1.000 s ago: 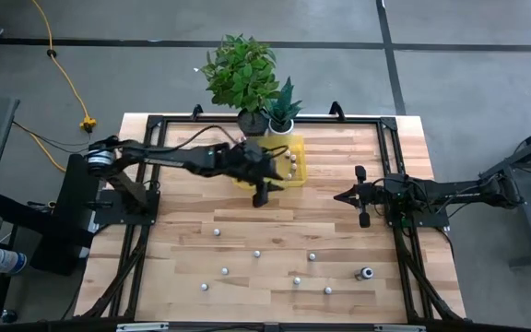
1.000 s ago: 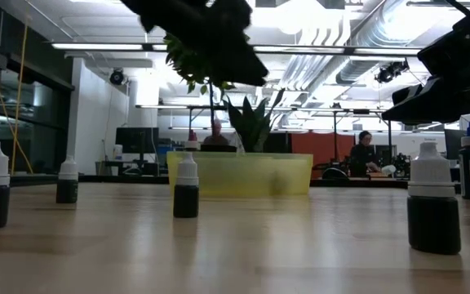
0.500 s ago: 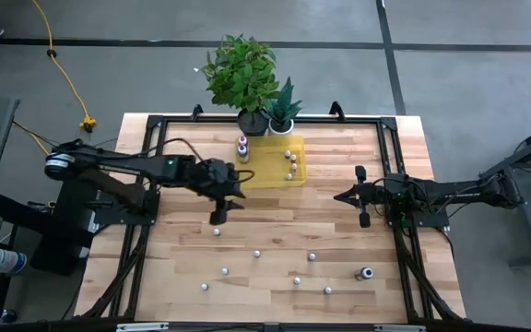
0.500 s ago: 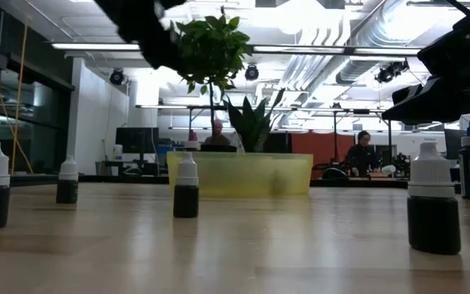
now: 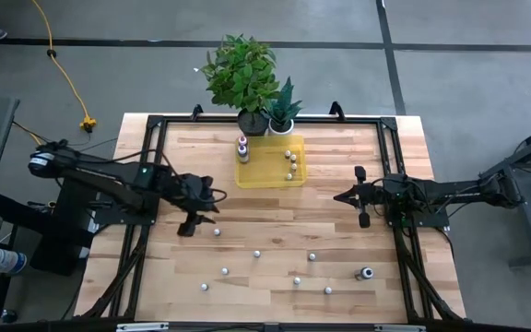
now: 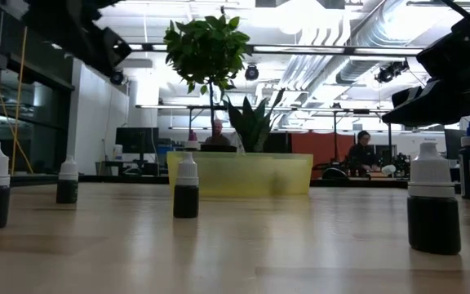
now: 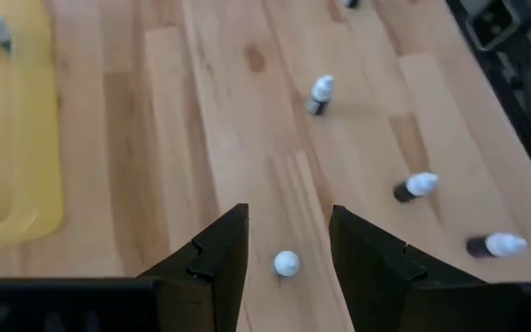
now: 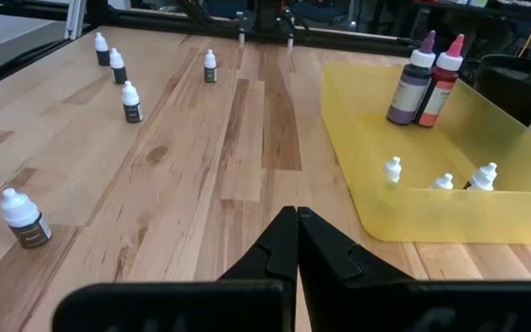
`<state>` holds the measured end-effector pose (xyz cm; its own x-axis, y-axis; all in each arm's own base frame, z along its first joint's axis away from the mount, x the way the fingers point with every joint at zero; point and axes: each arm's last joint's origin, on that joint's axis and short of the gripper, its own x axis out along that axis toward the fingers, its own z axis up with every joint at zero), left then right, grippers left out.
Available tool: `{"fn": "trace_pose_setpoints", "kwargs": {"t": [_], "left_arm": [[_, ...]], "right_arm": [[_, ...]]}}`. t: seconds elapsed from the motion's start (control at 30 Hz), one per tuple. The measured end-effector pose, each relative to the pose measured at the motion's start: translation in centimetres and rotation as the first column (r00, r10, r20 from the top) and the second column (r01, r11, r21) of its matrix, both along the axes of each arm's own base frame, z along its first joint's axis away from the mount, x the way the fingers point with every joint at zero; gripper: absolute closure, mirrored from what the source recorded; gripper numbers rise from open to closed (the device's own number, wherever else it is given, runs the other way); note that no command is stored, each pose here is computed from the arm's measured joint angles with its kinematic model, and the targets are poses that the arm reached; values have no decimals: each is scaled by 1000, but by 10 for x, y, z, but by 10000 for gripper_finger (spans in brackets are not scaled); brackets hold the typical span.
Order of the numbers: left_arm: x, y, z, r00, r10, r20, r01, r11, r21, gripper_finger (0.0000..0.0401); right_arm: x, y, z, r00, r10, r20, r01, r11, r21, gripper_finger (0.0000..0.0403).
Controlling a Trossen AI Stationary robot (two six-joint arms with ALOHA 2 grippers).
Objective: Pick & Place food coloring
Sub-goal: Put the top left small green food coloring bottle into the yellow bin
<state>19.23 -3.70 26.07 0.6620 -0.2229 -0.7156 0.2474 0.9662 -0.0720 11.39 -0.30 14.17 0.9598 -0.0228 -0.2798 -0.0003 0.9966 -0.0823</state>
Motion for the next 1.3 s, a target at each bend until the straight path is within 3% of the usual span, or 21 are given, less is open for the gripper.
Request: {"fn": "trace_pose_setpoints", "kwargs": {"t": [0.43,0.77,1.1,1.3], "left_arm": [[-15,-9,-26,988,-136,-70,142,987,82,254],[-15,-17,-50,980,-158,-118,171,979,114,252],[-7,-19,-72,981,-163,-107,176,976,130,174],[-5,-19,-82,983,-163,-88,173,976,129,165]], "right_arm": [[0,0,0,1000,0,0,0,1000,0,402],[0,0,0,1000,0,-1,0,1000,0,402],[0,0,0,1000,0,-1,0,1000,0,402],[0,0,0,1000,0,0,0,1000,0,402]]}}
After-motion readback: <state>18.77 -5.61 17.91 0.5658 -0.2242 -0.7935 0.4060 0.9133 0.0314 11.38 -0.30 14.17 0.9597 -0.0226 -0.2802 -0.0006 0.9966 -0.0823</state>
